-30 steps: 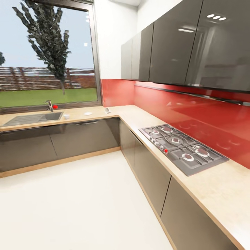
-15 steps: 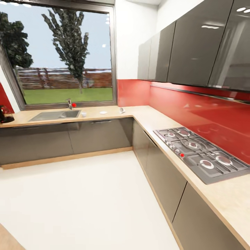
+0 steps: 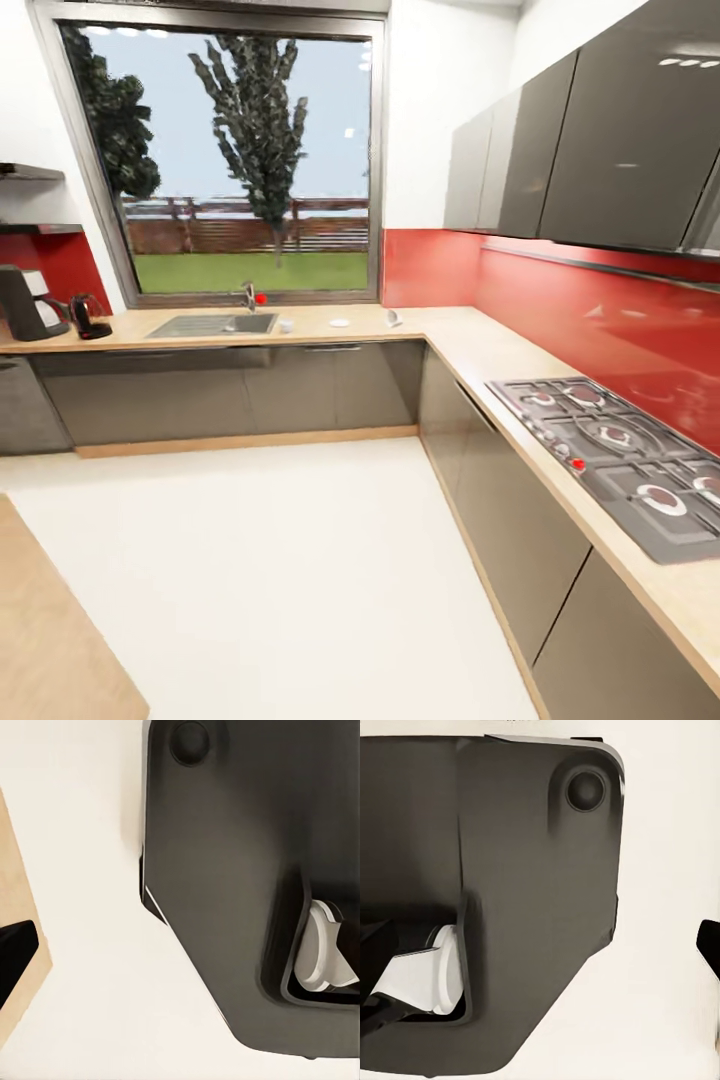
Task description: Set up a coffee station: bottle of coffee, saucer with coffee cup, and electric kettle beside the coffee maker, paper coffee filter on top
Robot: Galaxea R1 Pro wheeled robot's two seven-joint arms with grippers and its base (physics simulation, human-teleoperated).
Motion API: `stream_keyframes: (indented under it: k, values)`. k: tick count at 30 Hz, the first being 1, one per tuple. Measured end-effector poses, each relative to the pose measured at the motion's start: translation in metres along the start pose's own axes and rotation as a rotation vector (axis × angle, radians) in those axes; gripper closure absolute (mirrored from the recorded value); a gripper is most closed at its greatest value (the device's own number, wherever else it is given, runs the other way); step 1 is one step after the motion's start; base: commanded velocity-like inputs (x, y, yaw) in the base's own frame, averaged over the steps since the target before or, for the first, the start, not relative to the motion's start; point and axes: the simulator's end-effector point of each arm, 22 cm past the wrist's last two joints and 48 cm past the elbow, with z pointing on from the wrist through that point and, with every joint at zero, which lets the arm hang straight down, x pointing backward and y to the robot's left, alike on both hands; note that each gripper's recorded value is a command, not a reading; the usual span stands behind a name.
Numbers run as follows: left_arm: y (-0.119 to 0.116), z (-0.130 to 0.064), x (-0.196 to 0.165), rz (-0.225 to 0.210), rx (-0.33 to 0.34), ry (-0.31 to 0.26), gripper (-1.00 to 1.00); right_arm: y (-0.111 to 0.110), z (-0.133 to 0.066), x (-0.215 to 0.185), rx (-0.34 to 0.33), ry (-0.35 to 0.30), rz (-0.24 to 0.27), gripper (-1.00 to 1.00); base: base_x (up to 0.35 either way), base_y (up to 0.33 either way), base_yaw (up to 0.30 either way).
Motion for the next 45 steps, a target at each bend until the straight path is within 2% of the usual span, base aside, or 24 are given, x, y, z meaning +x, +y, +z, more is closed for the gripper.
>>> stream_keyframes:
  k: [18, 30, 34, 38, 41, 45]
  values:
    - [0.0, 0.0, 0.0, 0.0, 0.0, 0.0, -1.0, -0.001, 0.0, 0.0, 0.001, 0.0, 0.0, -1.0, 0.0, 0.0, 0.273]
    - [0.0, 0.0, -0.001, 0.0, 0.0, -0.002, -1.0, -0.002, 0.0, -0.001, 0.003, -0.003, 0.0, -1.0, 0.0, 0.0, 0.032]
    - [0.005, 0.0, -0.009, 0.001, -0.006, -0.018, -1.0, -0.015, 0.0, -0.014, 0.019, -0.03, 0.0, -1.0, 0.0, 0.0, 0.0]
    - [0.023, -0.001, -0.06, 0.002, -0.028, -0.1, -1.0, -0.035, -0.003, -0.049, 0.044, -0.103, -0.004, -1.0, 0.0, 0.0, 0.0]
    - [0.041, -0.008, -0.133, 0.003, -0.049, -0.218, -1.0, -0.045, -0.01, -0.092, 0.058, -0.194, -0.008, -1.0, 0.0, 0.0, 0.0]
    - [0.052, -0.024, -0.203, 0.004, -0.062, -0.341, -1.0, -0.053, -0.024, -0.145, 0.069, -0.309, -0.014, -1.0, 0.0, 0.0, 0.0]
